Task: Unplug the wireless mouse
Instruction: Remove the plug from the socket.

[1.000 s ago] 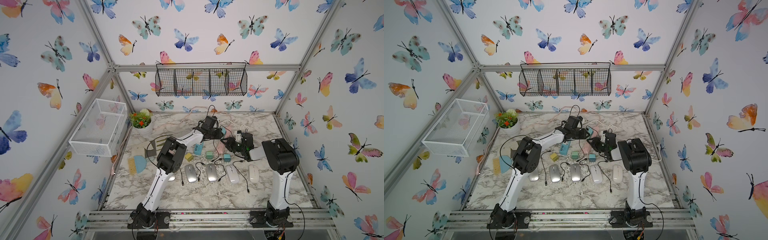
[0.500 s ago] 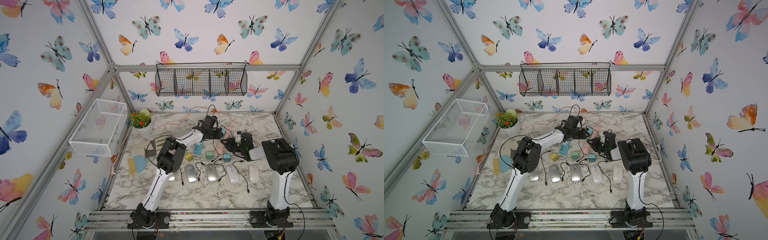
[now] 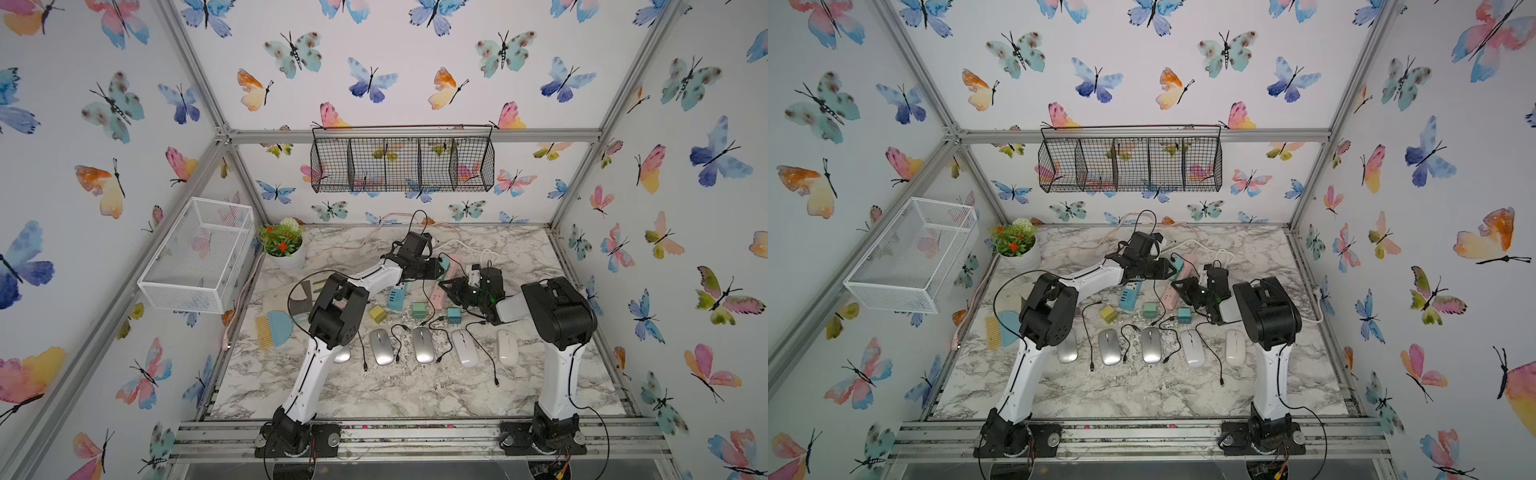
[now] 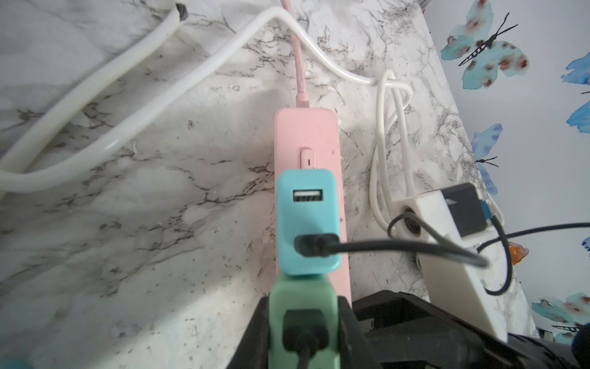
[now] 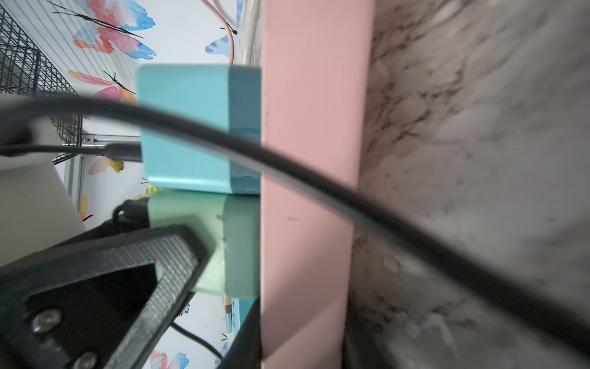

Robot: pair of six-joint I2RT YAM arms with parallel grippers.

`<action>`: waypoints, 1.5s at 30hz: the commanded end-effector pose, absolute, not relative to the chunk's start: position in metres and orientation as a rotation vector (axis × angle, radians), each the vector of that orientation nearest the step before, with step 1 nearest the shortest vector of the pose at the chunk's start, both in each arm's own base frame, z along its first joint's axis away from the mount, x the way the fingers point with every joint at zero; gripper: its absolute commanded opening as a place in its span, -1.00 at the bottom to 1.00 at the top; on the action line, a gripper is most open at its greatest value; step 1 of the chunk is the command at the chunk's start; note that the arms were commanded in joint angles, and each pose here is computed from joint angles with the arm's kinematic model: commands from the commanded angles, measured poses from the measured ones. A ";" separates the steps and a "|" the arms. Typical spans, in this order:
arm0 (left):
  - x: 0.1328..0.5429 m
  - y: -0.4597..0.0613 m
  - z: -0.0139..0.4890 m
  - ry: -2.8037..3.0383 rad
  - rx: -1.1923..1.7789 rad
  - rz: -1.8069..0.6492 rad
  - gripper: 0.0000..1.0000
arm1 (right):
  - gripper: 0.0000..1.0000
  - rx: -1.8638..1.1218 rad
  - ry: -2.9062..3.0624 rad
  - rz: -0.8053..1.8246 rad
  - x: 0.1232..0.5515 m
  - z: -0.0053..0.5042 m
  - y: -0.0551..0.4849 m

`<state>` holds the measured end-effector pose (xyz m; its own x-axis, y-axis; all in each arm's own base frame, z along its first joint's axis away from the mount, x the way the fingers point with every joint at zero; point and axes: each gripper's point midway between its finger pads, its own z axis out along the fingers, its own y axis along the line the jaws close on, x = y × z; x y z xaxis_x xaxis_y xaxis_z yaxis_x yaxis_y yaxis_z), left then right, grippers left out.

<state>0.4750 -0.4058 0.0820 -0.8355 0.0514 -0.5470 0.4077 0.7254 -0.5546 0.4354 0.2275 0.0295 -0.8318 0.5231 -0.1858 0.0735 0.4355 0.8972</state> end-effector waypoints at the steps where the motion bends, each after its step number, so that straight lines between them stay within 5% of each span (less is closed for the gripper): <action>1: 0.474 -0.401 0.140 2.320 0.435 -0.806 -1.00 | -0.58 0.648 2.283 1.235 0.438 0.004 0.202; 4: 0.469 -0.404 0.150 2.271 0.506 -0.587 -1.00 | -0.60 0.650 2.287 1.234 0.438 0.004 0.203; 12: 0.471 -0.400 0.155 2.293 0.321 -1.132 -1.00 | -0.63 0.663 2.299 1.222 0.436 0.000 0.201; 17: 0.471 -0.395 0.156 2.291 0.442 -0.781 -1.00 | -0.63 0.661 2.303 1.219 0.436 -0.001 0.201; 21: 0.462 -0.395 0.160 2.303 0.446 -0.843 -1.00 | -0.62 0.644 2.312 1.228 0.437 -0.003 0.204; 31: 0.421 -0.376 0.249 2.141 0.458 -0.967 -1.00 | -0.01 0.553 2.250 1.263 0.441 0.027 0.208; 45: 0.385 -0.353 0.288 2.083 0.475 -0.987 -1.00 | -0.08 0.559 2.329 1.140 0.424 0.017 0.195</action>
<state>0.3952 -0.3549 0.2750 -0.6537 0.0034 -0.7567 0.5764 0.6501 -0.4950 0.4342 0.2055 0.0350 -0.7960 0.5514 -0.2498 0.0936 0.5199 0.8491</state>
